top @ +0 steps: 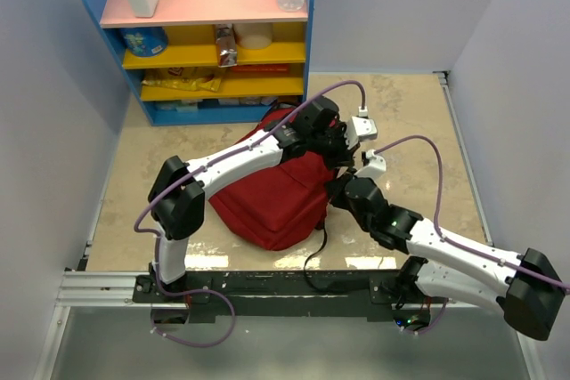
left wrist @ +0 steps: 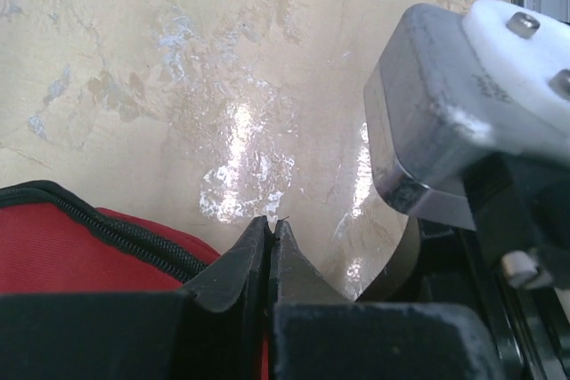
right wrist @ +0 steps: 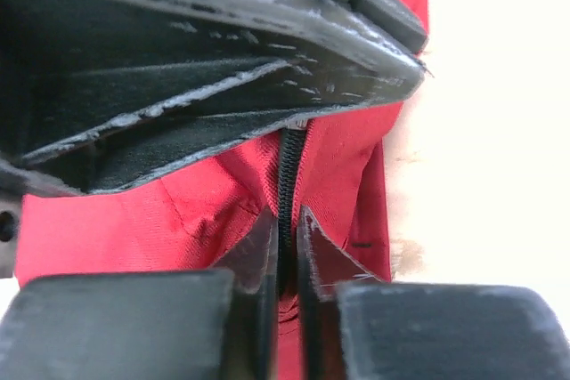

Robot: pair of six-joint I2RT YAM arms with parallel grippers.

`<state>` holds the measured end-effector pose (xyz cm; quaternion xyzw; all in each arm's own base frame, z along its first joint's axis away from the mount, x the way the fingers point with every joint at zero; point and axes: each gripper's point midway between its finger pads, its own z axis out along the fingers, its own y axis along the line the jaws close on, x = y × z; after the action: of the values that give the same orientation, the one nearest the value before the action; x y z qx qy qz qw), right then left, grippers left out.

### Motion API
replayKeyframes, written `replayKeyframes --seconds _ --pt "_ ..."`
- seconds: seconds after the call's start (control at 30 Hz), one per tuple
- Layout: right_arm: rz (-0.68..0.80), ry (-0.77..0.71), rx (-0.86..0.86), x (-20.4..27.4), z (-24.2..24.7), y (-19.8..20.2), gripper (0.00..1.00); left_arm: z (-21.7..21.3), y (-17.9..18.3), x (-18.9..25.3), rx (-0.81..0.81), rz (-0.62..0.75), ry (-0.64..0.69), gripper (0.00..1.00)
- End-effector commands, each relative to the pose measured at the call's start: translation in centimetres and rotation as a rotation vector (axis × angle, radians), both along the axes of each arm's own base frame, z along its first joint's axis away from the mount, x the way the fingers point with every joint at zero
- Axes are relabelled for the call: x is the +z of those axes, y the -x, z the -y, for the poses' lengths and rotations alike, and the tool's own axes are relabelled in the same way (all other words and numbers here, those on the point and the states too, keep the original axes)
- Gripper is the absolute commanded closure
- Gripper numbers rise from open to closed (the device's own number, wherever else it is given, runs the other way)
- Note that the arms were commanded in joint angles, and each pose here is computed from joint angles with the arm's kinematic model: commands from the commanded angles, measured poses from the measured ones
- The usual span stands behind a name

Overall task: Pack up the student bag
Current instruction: Zip the student bag at the center of the board.

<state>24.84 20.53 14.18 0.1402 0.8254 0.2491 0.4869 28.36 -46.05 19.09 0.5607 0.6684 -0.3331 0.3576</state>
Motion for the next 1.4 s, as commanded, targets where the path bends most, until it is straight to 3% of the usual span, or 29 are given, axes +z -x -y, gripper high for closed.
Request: replayKeyframes --seconds 0.0,0.33,0.63,0.97,1.1,1.13,1.17,1.2,1.27,1.3,1.37 --pt "0.063 -0.015 -0.035 1.8 0.0 -0.5 1.00 0.6 -0.1 5.1 -0.010 0.070 0.134 1.00" --pt "0.021 0.006 0.084 0.3 0.9 3.9 1.00 0.3 -1.8 2.0 0.060 0.102 0.094 1.00" --pt "-0.047 -0.002 0.342 -2.6 -1.8 8.3 1.00 2.4 -6.9 6.5 0.119 0.241 0.202 1.00" --pt "-0.032 0.046 0.585 -3.0 -5.2 12.7 1.00 3.1 -7.9 7.3 0.109 0.261 0.240 1.00" --pt "-0.028 0.048 0.586 -2.8 -5.0 13.2 1.00 2.9 -8.7 8.3 0.094 0.270 0.260 1.00" --pt "-0.022 0.049 0.540 -2.6 -4.3 12.6 0.98 3.0 -8.3 9.1 0.069 0.267 0.279 1.00" --pt "-0.053 0.072 0.477 -3.2 -2.8 12.3 0.86 2.9 -7.8 9.1 0.053 0.249 0.274 1.00" --pt "-0.019 0.068 0.393 -2.1 -1.8 11.2 0.68 2.6 -7.1 10.2 0.037 0.251 0.289 1.00" --pt "0.011 0.010 0.267 0.0 0.7 10.3 0.49 2.1 -5.4 10.3 -0.007 0.211 0.295 1.00" --pt "0.045 -0.036 0.211 1.8 1.6 9.7 0.29 1.4 -4.5 11.7 -0.019 0.217 0.312 1.00" --pt "0.103 -0.139 0.109 4.4 3.5 8.9 0.18 0.7 -3.4 11.3 -0.047 0.206 0.297 1.00"
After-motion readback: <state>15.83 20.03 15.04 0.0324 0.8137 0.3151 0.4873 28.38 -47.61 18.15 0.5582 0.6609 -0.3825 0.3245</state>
